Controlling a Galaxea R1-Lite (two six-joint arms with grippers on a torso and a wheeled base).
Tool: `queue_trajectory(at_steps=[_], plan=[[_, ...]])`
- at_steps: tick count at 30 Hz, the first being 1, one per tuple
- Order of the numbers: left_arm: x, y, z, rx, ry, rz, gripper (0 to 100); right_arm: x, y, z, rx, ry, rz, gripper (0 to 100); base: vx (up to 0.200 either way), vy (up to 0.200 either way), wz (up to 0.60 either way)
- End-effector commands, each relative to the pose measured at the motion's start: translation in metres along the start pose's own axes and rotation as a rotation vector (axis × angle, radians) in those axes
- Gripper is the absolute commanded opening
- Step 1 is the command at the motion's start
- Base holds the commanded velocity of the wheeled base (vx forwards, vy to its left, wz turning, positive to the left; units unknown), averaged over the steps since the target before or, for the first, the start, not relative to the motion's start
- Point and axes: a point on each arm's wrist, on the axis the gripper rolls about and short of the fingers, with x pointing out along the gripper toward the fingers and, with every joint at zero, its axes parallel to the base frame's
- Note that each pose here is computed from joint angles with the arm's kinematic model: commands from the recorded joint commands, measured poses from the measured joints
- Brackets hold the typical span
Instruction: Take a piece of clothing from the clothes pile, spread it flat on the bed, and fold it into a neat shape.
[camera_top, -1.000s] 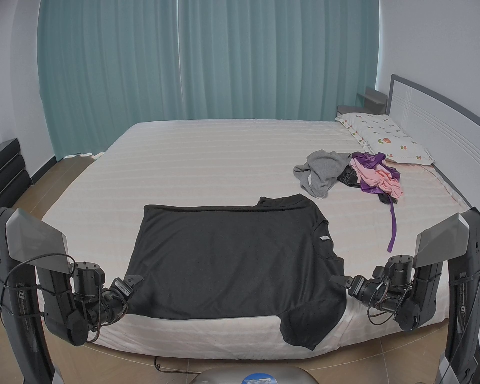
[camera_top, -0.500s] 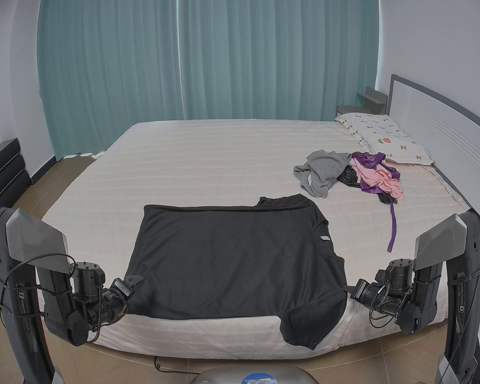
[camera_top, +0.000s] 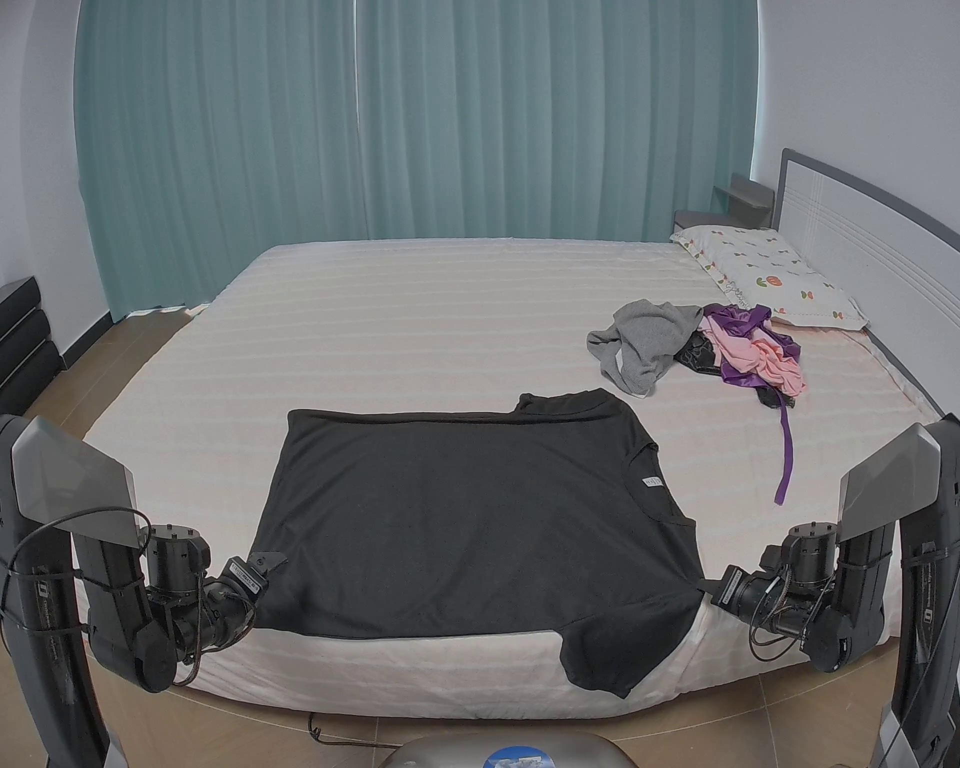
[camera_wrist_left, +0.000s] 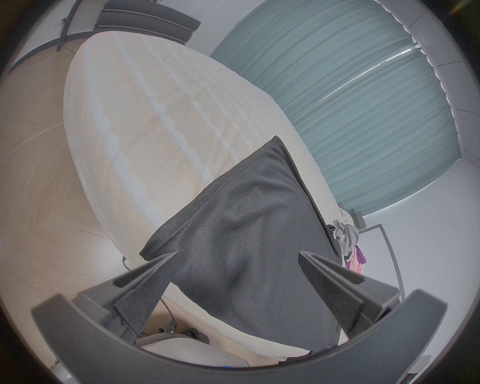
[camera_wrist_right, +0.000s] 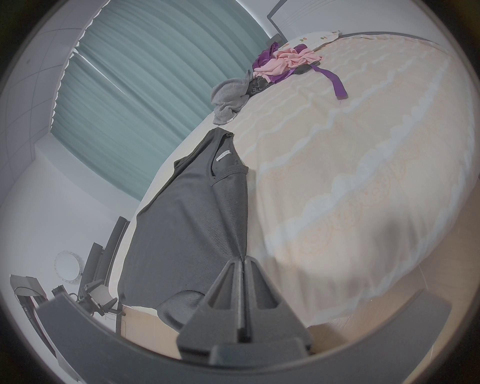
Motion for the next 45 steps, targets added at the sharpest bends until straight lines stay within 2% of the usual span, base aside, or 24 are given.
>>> queue_trajectory(at_steps=[1,10,19,29,38,39,45], plan=[[0.000,0.000,0.000,0.001,0.001,0.001,100,-0.001,0.000,-0.001,-0.002,0.003,-0.001,0,0.000,0.000,0.00],[0.000,0.000,0.001,-0.002,-0.002,0.001,100,0.001,0.003,0.006,-0.008,-0.030,0.024,0,0.000,0.000,0.00],[-0.001,0.001,-0.001,0.000,0.004,0.005,100,0.008,0.026,0.035,-0.041,-0.132,0.089,0,0.000,0.000,0.00],[-0.001,0.001,-0.001,0.000,0.004,0.005,100,0.040,0.039,0.066,-0.042,-0.143,0.093,0,0.000,0.000,0.00],[-0.002,0.001,-0.001,-0.001,0.004,0.006,100,0.064,0.041,0.075,-0.049,-0.118,0.077,0,0.000,0.000,0.00],[-0.002,0.001,-0.001,-0.001,0.004,0.006,100,0.070,0.039,0.074,-0.050,-0.111,0.074,100,0.000,0.000,0.00],[-0.002,0.001,-0.001,-0.001,0.004,0.006,100,0.071,0.034,0.073,-0.044,-0.108,0.065,100,0.000,0.000,0.00]])
